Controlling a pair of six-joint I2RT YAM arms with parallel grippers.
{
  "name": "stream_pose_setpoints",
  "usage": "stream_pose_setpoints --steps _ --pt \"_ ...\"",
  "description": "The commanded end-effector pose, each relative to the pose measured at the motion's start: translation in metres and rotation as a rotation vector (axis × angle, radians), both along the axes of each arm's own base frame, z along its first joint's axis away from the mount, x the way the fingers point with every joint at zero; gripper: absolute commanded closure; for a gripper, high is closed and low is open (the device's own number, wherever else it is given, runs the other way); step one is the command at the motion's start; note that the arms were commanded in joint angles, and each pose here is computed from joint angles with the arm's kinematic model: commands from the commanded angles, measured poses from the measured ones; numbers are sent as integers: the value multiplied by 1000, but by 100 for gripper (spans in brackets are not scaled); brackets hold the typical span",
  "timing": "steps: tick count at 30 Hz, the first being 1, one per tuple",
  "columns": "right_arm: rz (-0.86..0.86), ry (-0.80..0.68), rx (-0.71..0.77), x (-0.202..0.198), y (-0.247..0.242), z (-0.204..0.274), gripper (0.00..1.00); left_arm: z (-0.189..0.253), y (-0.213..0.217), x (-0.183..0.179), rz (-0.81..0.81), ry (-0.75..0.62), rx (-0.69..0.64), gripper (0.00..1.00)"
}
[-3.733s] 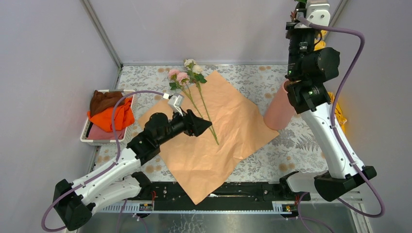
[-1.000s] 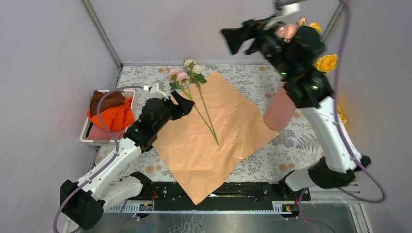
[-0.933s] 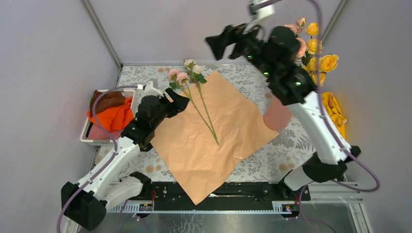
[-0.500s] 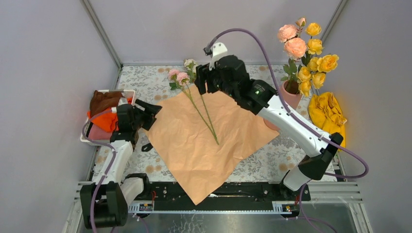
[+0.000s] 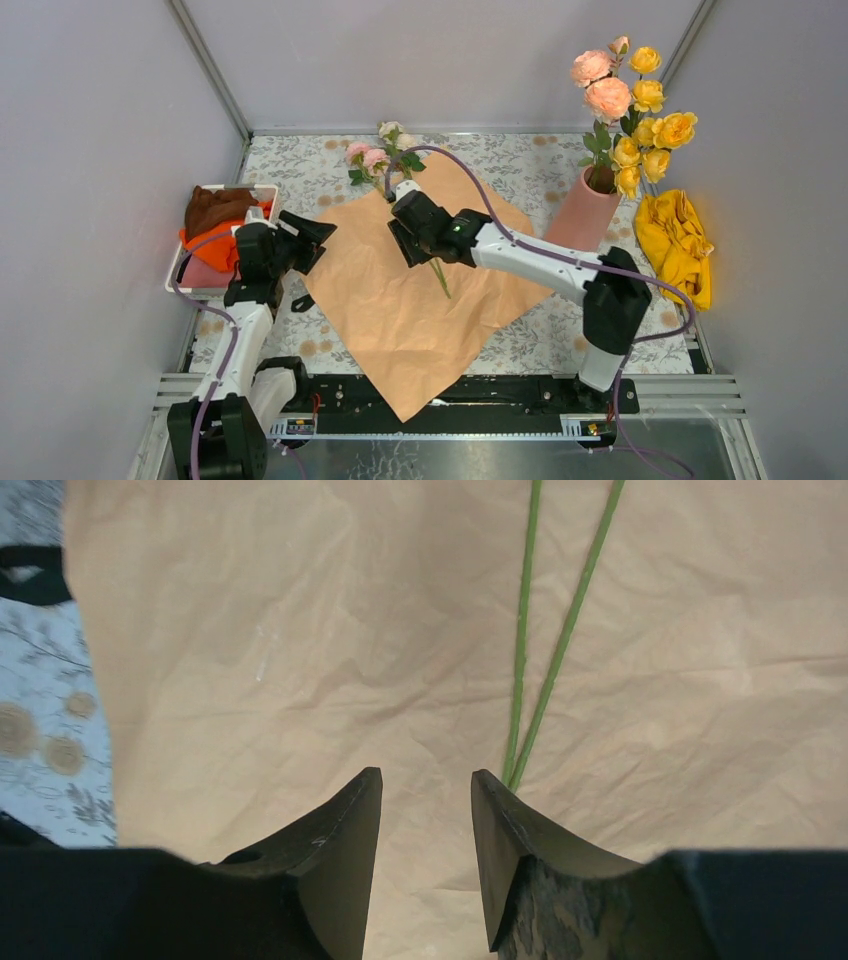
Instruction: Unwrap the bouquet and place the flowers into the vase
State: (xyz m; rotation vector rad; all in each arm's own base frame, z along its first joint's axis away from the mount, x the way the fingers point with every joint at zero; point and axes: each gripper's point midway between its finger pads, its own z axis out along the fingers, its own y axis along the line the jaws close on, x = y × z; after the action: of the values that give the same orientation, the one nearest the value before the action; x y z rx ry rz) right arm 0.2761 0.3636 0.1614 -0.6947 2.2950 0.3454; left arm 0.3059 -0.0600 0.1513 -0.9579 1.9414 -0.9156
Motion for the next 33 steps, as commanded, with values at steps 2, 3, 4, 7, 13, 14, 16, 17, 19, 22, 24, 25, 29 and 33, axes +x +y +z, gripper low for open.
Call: stream_pose_setpoints --steps 2,3,4,7,13,14,16,17,19,22,24,25,29,33 --pt "20 -1 -39 8 10 -17 55 22 2 -2 -11 -62 38 23" --pt "24 1 -54 11 12 -21 54 22 1 -3 -15 -64 35 23" --pt "25 9 -73 14 13 -27 53 25 -1 -4 -25 -75 33 23" --pt "32 39 -104 26 17 -44 51 34 -5 -6 -55 -114 37 23" --pt "1 116 -137 55 8 -76 49 53 -4 -10 -69 -178 87 21" --pt "-1 122 -138 57 6 -79 49 55 -4 -10 -75 -185 92 21" --pt "-9 129 -147 62 2 -84 48 58 -4 -9 -79 -194 98 21" --pt "-10 131 -150 64 1 -86 48 58 -4 -9 -81 -196 101 21" --pt "-6 141 -151 65 0 -91 48 56 -5 -9 -84 -196 100 21" --pt "1 162 -156 63 0 -100 48 52 -6 -8 -91 -189 94 21" --pt "5 180 -155 60 0 -107 49 50 -6 -7 -94 -184 91 21" --pt "5 186 -154 58 -1 -110 49 49 -6 -7 -93 -182 92 21" --pt "9 210 -160 52 -4 -121 50 47 -5 -7 -90 -181 93 21" --pt "9 232 -168 46 -7 -131 51 45 -6 -6 -92 -175 90 21"
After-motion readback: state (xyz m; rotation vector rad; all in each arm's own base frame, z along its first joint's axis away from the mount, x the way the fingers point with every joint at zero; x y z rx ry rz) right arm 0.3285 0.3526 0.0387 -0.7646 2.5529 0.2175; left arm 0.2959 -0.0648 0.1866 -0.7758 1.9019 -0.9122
